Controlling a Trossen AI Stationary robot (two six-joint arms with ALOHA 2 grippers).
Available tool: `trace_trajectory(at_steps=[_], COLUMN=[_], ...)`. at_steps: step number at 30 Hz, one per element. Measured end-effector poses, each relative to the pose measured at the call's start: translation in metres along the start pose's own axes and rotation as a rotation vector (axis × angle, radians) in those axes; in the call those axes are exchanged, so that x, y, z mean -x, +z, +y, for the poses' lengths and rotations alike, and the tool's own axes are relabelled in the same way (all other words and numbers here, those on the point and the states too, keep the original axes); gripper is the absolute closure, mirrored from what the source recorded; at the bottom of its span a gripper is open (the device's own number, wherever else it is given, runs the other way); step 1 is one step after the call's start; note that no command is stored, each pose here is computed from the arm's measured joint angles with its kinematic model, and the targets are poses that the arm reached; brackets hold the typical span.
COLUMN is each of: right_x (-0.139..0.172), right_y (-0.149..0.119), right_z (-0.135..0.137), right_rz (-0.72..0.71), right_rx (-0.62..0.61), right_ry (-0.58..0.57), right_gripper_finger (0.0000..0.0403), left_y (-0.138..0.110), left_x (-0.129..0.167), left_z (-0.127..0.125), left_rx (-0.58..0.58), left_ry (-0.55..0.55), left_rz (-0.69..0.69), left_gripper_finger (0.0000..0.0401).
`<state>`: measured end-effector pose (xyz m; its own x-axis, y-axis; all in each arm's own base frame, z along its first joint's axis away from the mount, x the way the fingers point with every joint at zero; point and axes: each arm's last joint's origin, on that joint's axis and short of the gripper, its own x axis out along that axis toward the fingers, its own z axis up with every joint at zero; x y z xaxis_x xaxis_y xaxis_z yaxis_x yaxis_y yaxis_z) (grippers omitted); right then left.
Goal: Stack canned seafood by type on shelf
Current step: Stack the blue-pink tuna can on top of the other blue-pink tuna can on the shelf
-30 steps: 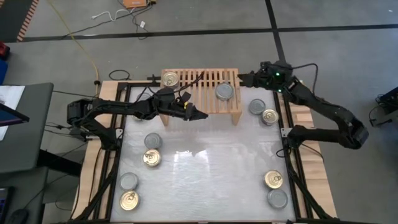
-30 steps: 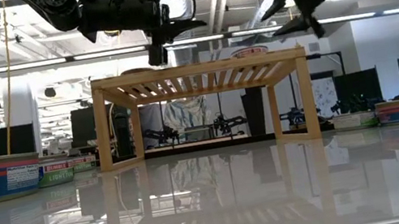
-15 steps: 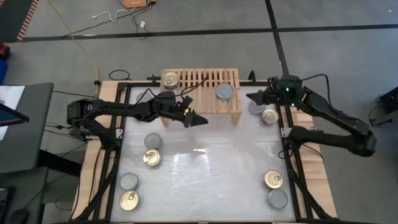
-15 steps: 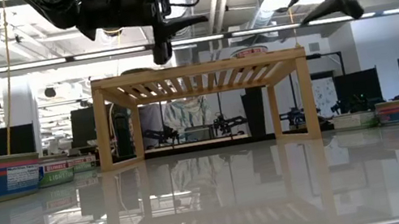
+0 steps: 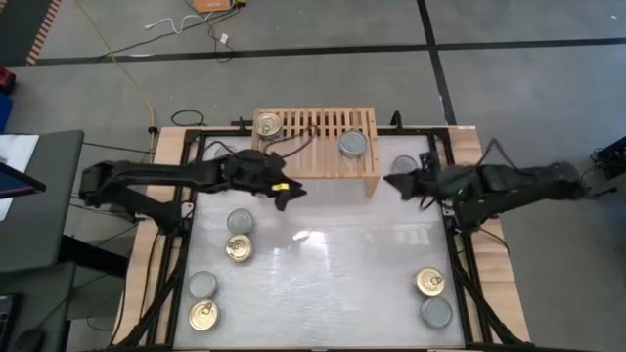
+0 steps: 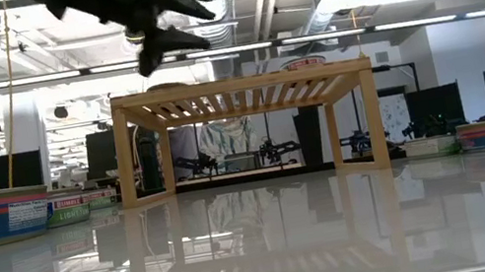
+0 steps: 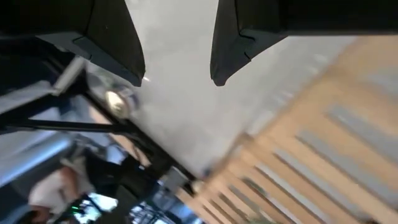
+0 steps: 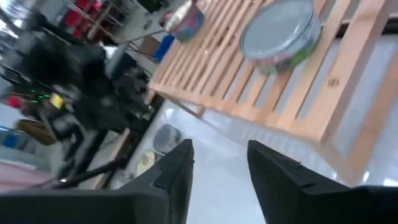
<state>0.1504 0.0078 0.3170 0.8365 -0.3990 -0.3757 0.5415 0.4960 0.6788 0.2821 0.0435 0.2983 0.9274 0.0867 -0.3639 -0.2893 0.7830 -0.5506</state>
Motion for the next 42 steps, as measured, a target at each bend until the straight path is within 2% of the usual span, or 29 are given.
trace_trajectory(at_steps=[5,11,16,19,23,27,31,38,42], right_x=[-0.014,-0.037,-0.05,-0.055,-0.059,-0.058,-0.054,-0.062,-0.078], right_y=[-0.04,-0.082,-0.104,-0.113,-0.126,-0.139,-0.148,-0.16,-0.174], right_z=[0.016,0.021,0.019,0.012,-0.003,-0.001,0.005,0.016,0.02], right_rz=[0.044,0.13,0.201,0.256,0.358,0.427,0.477,0.481,0.463], right_rx=[-0.012,-0.055,-0.1,-0.14,-0.157,-0.131,-0.056,0.045,0.033], right_ry=[-0.052,-0.143,-0.212,-0.292,-0.335,-0.211,-0.1,0.027,0.07], right_gripper_finger=[0.025,0.0258,0.0259,0.0259,0.0259,0.0259,0.0259,0.0259,0.0259], left_y=[0.003,0.001,-0.009,-0.022,-0.049,-0.078,-0.103,-0.126,-0.133], left_x=[0.036,0.067,0.077,0.077,0.07,0.065,0.066,0.074,0.077], left_z=[-0.002,-0.002,-0.007,-0.014,-0.021,-0.028,-0.032,-0.04,-0.045], left_rx=[-0.012,-0.013,0.071,0.107,0.212,0.279,0.333,0.349,0.385], left_ry=[0.102,0.183,0.241,0.291,0.263,0.2,0.201,0.18,0.148], left_rz=[-0.014,-0.019,-0.002,-0.001,-0.014,-0.039,-0.056,0.023,0.089], left_gripper_finger=[0.0227,0.0227,0.0227,0.0227,0.0227,0.0227,0.0227,0.0227,0.0227])
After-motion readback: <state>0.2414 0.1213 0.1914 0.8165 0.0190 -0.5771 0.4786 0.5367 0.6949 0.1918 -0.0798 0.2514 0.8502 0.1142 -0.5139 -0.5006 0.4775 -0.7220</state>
